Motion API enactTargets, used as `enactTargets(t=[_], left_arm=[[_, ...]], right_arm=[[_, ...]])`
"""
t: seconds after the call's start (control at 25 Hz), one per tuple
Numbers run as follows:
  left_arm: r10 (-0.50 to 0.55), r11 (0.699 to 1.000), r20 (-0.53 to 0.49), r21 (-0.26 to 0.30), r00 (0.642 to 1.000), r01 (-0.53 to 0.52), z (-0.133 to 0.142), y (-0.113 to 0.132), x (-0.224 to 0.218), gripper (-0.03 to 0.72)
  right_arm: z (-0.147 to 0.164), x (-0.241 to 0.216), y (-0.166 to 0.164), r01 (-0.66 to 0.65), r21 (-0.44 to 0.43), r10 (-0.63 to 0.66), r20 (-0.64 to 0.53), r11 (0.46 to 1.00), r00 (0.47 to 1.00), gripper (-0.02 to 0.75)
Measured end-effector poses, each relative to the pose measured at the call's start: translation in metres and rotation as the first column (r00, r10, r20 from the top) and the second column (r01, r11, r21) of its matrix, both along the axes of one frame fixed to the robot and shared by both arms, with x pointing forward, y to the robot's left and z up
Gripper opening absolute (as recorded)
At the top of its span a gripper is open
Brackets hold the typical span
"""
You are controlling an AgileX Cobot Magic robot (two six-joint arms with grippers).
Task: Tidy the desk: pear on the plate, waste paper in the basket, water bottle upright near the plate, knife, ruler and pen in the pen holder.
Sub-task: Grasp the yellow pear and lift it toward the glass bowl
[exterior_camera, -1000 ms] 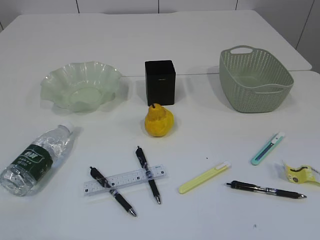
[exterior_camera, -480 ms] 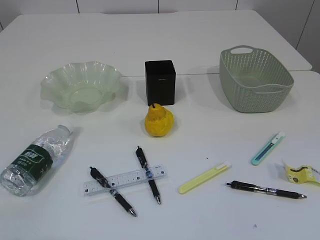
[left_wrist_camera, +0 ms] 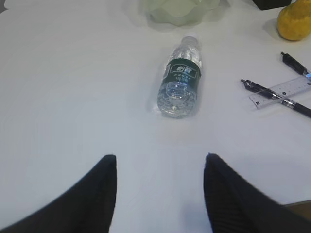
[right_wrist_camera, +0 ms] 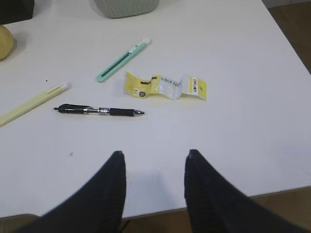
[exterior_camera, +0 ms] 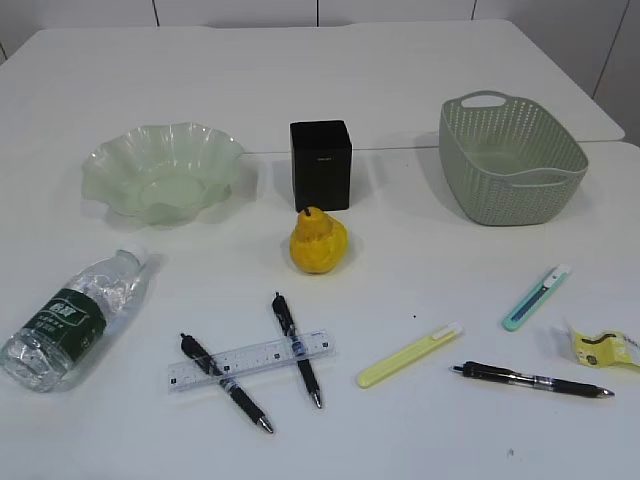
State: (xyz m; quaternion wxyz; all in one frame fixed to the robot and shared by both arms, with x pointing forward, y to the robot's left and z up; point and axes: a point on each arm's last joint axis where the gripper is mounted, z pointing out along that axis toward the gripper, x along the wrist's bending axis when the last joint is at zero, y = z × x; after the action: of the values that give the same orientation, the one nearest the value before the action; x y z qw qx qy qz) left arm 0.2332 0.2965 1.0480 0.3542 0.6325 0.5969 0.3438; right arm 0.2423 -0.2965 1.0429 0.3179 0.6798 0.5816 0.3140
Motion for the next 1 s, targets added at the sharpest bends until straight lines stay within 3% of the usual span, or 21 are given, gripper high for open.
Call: enactTargets(t=[0.48, 0.76, 1.0], left_arm=[[0.005, 1.000, -0.112, 0.010, 0.994, -0.004, 0.006, 0.001, 0.018, 0.401], [0.012, 0.995, -0.113, 0.096, 0.994, -0.001, 0.049, 0.008, 0.037, 0.401], [0.009, 0.998, -0.170, 0.066, 0.985, 0.002, 0.100, 0.006, 0.065, 0.401]], right_arm=[[0.028, 0.021, -0.003, 0.021, 0.039, -0.016, -0.125, 0.999, 0.992, 0.368], [0.039, 0.066, -0.007, 0.027, 0.062, -0.007, -0.309, 0.998, 0.951, 0.368], [0.050, 0.107, -0.010, 0.034, 0.070, -0.003, -0.410, 0.997, 0.912, 0.368]])
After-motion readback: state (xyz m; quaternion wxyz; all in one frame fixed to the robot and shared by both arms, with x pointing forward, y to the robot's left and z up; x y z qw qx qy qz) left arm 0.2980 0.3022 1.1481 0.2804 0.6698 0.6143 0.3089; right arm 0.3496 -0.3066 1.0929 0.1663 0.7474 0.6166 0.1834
